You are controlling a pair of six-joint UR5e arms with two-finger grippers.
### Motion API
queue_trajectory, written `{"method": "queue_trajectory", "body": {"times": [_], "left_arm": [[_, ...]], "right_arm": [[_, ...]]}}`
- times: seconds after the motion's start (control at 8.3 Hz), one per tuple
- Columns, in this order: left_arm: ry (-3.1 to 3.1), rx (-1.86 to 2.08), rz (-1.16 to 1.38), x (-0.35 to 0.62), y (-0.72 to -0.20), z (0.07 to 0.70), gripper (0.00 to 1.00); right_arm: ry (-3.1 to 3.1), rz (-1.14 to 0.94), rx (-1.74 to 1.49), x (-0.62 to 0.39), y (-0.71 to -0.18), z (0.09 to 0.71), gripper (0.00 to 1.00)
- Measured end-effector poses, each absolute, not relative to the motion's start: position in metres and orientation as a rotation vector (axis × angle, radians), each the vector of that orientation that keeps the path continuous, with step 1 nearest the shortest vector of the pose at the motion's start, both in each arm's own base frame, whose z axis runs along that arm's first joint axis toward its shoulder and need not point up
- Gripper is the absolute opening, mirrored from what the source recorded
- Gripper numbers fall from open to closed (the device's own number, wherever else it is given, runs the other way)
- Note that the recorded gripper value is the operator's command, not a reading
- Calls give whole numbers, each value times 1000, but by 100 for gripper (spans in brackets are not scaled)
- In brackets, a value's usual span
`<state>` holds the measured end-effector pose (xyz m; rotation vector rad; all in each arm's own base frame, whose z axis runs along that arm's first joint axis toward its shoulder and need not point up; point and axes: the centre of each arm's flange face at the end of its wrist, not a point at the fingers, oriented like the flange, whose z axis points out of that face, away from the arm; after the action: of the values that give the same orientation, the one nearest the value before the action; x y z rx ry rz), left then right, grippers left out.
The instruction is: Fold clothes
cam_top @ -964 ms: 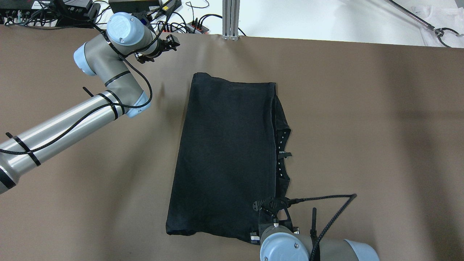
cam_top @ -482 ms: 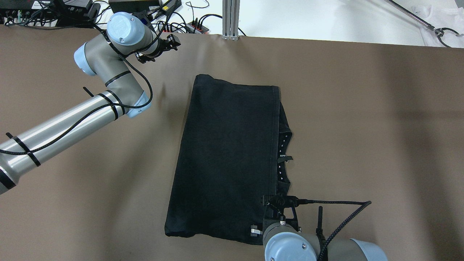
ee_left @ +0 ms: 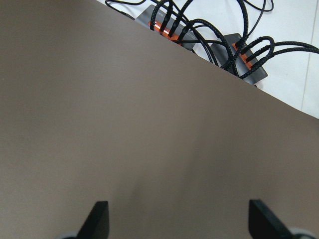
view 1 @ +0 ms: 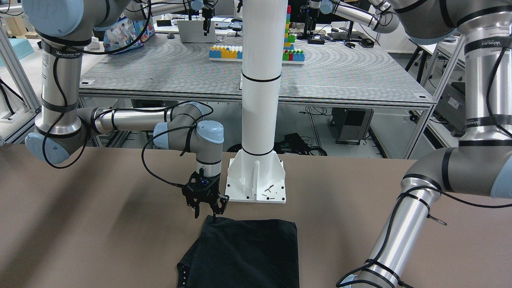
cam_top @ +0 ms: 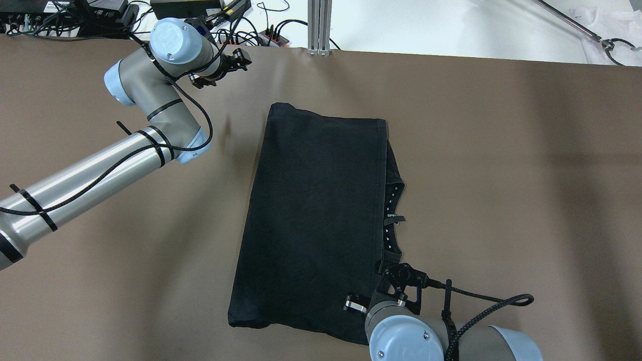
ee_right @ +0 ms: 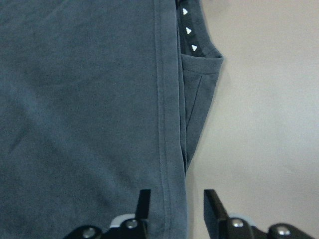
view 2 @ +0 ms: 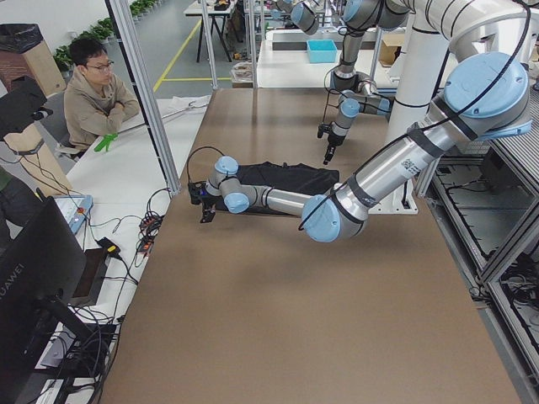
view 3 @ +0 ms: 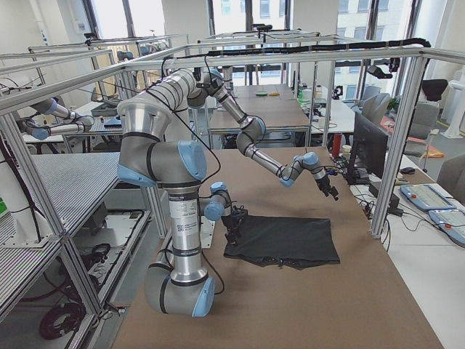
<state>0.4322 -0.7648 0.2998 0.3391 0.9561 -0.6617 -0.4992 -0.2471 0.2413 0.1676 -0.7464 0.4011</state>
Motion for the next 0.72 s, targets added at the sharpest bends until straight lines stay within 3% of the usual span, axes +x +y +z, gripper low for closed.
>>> {"method": "queue_trajectory", "body": {"times": [0.48, 0.72], "left_arm": [[956, 347, -651, 444, -759, 295, 100], [967, 353, -645, 450, -754, 288, 100]], "right_arm": [[-816, 848, -34, -526, -239, 239, 93], [-831, 892, -50, -536, -227, 245, 68]]}}
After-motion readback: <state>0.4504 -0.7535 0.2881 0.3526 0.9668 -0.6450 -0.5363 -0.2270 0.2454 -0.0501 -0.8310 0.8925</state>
